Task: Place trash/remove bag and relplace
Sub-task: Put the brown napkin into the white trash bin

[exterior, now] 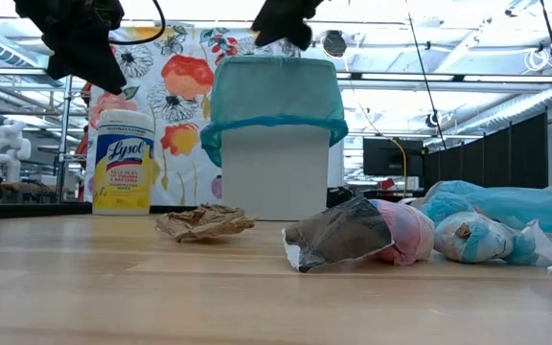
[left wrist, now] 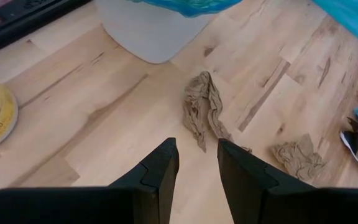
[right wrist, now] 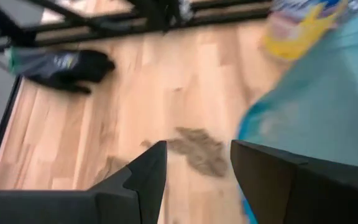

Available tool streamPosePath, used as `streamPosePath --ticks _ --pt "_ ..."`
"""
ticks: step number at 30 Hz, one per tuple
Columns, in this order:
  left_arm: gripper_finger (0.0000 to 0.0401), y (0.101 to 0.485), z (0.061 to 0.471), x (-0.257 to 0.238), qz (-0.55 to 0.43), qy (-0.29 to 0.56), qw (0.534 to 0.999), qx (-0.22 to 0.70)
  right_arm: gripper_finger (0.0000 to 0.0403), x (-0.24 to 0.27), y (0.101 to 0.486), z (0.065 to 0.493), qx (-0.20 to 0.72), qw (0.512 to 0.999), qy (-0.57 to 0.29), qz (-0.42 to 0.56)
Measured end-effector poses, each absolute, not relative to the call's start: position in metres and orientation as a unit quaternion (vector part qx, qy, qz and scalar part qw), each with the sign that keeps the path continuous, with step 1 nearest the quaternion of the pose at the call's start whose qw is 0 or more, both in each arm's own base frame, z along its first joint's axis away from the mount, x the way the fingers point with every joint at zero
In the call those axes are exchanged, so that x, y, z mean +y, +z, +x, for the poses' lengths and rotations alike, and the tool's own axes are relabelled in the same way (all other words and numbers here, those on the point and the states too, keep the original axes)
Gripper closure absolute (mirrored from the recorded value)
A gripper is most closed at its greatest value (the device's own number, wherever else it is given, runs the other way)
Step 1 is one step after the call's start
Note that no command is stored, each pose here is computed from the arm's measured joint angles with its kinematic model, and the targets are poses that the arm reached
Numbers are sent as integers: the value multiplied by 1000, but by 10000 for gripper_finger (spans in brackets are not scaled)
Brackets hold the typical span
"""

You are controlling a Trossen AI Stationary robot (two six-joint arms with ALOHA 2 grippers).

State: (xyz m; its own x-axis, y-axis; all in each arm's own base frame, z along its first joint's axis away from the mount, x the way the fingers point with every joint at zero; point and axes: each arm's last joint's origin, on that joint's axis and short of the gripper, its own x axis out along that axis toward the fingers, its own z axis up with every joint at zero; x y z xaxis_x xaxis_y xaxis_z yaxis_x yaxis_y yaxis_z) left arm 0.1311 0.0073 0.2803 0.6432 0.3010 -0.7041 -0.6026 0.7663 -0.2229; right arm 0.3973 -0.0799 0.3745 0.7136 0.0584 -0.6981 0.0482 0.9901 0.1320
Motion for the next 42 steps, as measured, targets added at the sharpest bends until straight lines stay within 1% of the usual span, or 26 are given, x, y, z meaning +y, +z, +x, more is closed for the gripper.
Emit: streamPosePath --ticks 5,10,15,19,26,28,30,35,36,40,42 --pt "283 280 131 7 -229 250 878 338 232 -69 328 428 434 899 26 63" --pt "283 280 131 7 -231 246 878 340 232 -66 281 454 471 879 30 63" --pt "283 280 131 7 -231 246 878 340 232 -59 229 473 526 850 15 23" --pt "283 280 131 6 -234 240 878 342 232 -56 199 484 540 841 14 -10" --pt "283 280 131 6 -247 240 875 341 237 -58 170 501 515 856 15 -37" --pt "283 280 131 6 -248 241 874 341 256 -59 162 504 514 857 18 -35" --pt "283 280 131 6 -248 241 874 341 286 -59 154 505 523 852 16 -28" --pt "283 280 131 6 -248 241 874 342 383 -54 144 501 554 832 16 -9" --pt "283 280 131 6 -248 241 874 342 392 -52 144 499 563 826 16 -6" --pt "283 280 131 6 -248 241 874 341 399 -43 152 491 586 811 12 9" --pt "283 280 131 6 -248 240 874 341 401 -36 163 488 585 811 12 13"
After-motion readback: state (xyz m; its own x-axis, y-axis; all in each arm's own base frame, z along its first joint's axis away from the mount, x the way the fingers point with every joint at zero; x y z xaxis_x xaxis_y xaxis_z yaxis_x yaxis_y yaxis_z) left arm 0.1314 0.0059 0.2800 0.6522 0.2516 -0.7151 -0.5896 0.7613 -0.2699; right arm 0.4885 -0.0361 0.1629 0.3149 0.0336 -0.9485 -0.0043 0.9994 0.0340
